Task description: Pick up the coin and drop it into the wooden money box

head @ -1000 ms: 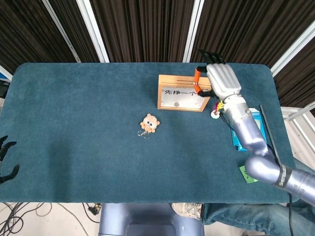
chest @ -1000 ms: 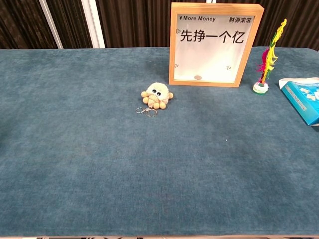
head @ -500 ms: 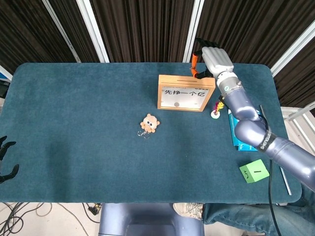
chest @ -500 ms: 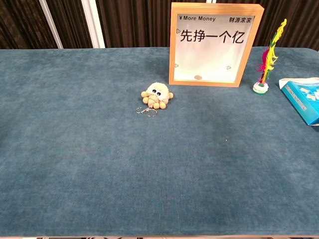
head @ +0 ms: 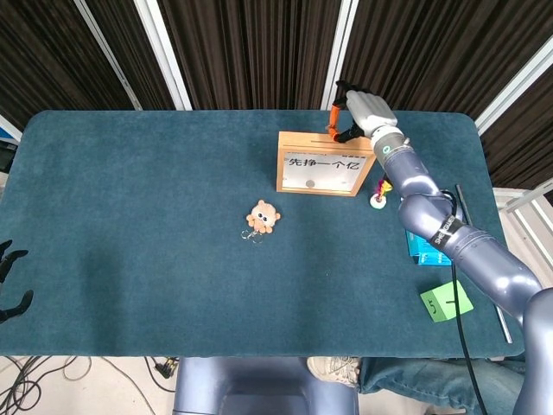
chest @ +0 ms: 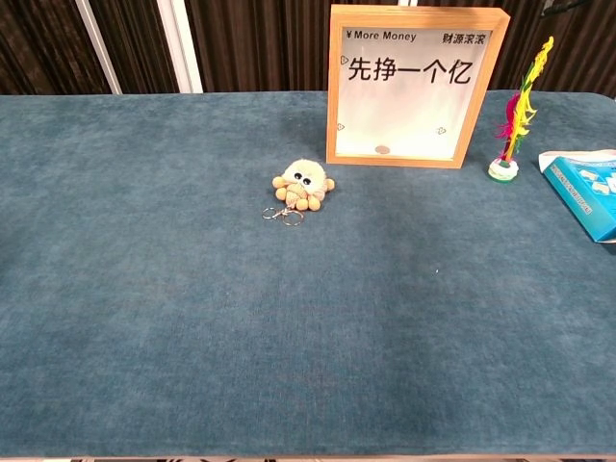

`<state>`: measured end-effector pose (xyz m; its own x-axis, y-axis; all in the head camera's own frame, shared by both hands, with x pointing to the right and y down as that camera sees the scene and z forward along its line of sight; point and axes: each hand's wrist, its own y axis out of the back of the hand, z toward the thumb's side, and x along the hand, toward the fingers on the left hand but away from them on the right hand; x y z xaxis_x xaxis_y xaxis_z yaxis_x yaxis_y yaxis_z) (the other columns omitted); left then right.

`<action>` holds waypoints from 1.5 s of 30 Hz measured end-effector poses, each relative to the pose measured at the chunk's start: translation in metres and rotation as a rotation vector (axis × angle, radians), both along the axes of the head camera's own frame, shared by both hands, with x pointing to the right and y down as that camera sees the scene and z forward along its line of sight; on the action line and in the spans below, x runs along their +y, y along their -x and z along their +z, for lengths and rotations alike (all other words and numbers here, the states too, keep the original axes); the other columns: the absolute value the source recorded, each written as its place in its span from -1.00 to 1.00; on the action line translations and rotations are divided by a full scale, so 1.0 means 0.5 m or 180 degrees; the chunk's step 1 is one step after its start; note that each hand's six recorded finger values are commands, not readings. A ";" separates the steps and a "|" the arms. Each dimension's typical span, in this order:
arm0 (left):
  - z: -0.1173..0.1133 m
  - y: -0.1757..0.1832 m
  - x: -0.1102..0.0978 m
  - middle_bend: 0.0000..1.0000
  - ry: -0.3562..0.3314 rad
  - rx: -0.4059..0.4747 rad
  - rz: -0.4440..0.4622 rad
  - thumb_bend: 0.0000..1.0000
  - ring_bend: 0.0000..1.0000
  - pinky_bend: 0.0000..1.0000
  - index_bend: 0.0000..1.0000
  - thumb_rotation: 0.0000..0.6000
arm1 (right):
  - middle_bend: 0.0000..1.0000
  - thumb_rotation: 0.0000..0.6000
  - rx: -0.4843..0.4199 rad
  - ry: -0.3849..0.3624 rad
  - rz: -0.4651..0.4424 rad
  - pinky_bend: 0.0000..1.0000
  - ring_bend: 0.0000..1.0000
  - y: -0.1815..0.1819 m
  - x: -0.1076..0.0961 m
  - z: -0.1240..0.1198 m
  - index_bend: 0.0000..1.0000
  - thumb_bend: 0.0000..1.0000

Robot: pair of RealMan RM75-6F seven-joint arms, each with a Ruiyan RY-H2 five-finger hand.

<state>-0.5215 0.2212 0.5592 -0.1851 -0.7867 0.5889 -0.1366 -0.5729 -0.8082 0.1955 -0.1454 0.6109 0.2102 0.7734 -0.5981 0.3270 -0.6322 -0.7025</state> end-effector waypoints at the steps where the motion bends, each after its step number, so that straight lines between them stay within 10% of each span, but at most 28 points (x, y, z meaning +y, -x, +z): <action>1: 0.000 0.000 0.000 -1.00 0.0001 0.0001 -0.0001 -0.26 -1.00 -1.00 -0.61 1.00 | -0.97 1.00 -0.0044 0.0048 0.0011 -1.00 -1.00 0.002 0.002 0.001 0.33 -0.05; 8: -0.001 0.000 0.000 -1.00 -0.0001 0.0004 -0.0002 -0.26 -1.00 -1.00 -0.61 1.00 | -0.97 1.00 -0.0208 0.0346 0.0066 -1.00 -1.00 0.002 0.006 0.004 0.33 -0.05; 45: -0.002 0.004 0.001 -1.00 0.0002 -0.0029 -0.0027 -0.26 -1.00 -1.00 -0.60 1.00 | -0.97 1.00 -0.0078 0.0425 0.0053 -1.00 -1.00 -0.032 0.014 0.029 0.21 -0.05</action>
<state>-0.5232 0.2219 0.5583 -0.1970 -0.7847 0.5877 -0.1341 -0.5722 -0.8091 0.2114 -0.1384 0.6253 0.2138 0.6907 -0.6908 0.3544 -0.7139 -0.6040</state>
